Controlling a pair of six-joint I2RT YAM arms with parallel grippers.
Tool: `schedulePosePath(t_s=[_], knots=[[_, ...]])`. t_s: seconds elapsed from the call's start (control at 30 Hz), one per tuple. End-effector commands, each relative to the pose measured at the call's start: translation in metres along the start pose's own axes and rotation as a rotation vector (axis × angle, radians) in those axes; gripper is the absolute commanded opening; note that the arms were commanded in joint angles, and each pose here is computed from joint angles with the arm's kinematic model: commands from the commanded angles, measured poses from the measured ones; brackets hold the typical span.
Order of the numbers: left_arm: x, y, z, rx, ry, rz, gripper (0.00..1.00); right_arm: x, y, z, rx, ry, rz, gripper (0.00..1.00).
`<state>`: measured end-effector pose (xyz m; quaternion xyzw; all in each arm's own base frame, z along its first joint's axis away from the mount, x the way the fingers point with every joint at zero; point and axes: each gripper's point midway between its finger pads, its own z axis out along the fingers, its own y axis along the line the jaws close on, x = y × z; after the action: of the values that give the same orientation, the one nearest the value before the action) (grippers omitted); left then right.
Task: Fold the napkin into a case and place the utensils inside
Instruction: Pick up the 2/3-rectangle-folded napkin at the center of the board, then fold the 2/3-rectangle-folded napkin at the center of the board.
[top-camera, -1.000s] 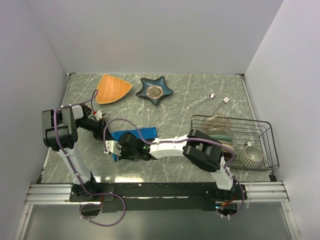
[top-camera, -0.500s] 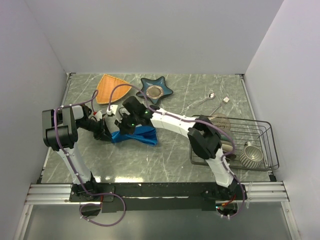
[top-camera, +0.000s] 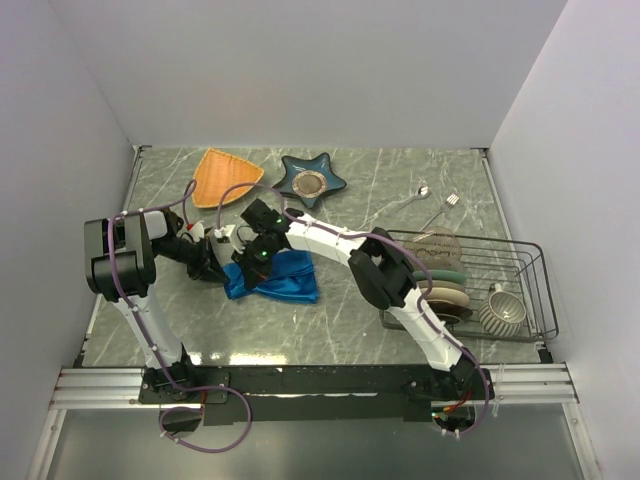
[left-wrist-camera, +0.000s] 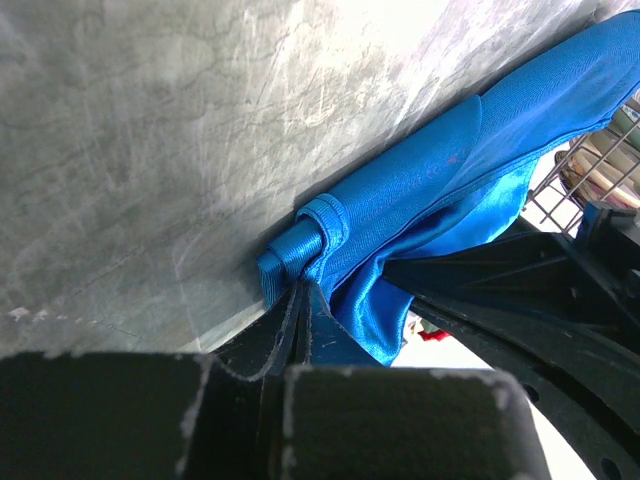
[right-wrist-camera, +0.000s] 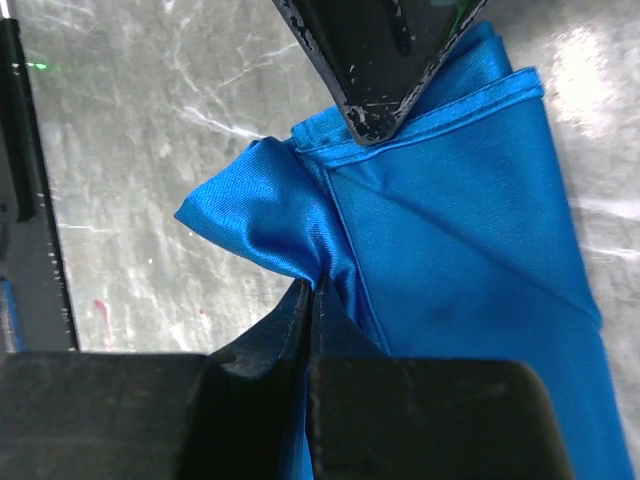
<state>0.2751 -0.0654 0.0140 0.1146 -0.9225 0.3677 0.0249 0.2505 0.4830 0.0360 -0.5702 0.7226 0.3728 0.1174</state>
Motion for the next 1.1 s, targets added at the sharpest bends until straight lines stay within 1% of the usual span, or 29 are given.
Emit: schedulePosePath(t_s=[0.0,0.1,0.17,0.2,0.23,0.3,0.37,0.4,0.47,0.53,0.67,0.83,1.07], knots=[[-0.003,0.040,0.010,-0.167,-0.004,0.085,0.01,0.003,-0.004,-0.002,-0.022,0.008,0.097,0.00],[-0.002,0.041,0.010,-0.173,0.001,0.092,0.01,-0.001,-0.005,-0.004,-0.049,-0.006,0.131,0.00],[-0.001,0.041,0.009,-0.178,0.003,0.092,0.01,-0.009,0.003,-0.012,-0.057,-0.026,0.123,0.00],[-0.003,0.041,0.009,-0.179,-0.003,0.096,0.01,-0.024,0.009,-0.025,-0.051,-0.067,0.100,0.00],[-0.002,0.041,0.009,-0.178,-0.001,0.094,0.01,-0.030,0.013,-0.030,-0.051,-0.084,0.090,0.00],[-0.002,0.041,0.010,-0.179,0.001,0.093,0.01,-0.040,0.017,-0.042,-0.036,-0.120,0.068,0.00],[-0.002,0.041,0.010,-0.183,0.003,0.096,0.01,-0.043,0.013,-0.044,-0.009,-0.124,0.057,0.00],[-0.003,0.041,0.010,-0.183,0.000,0.098,0.01,-0.036,0.007,-0.039,0.004,-0.100,0.057,0.00],[-0.002,0.040,0.011,-0.185,0.003,0.100,0.01,-0.035,-0.006,-0.036,0.050,-0.085,0.046,0.00],[-0.002,0.040,0.010,-0.187,0.001,0.103,0.01,-0.026,-0.015,-0.029,0.058,-0.058,0.056,0.00],[-0.002,0.040,0.010,-0.190,-0.002,0.104,0.01,-0.032,-0.029,-0.031,0.083,-0.089,0.072,0.00],[-0.002,0.040,0.010,-0.185,-0.001,0.105,0.01,-0.038,-0.035,-0.037,0.096,-0.120,0.085,0.00],[-0.002,0.040,0.010,-0.185,0.000,0.104,0.01,-0.023,-0.053,-0.016,0.117,-0.094,0.122,0.00]])
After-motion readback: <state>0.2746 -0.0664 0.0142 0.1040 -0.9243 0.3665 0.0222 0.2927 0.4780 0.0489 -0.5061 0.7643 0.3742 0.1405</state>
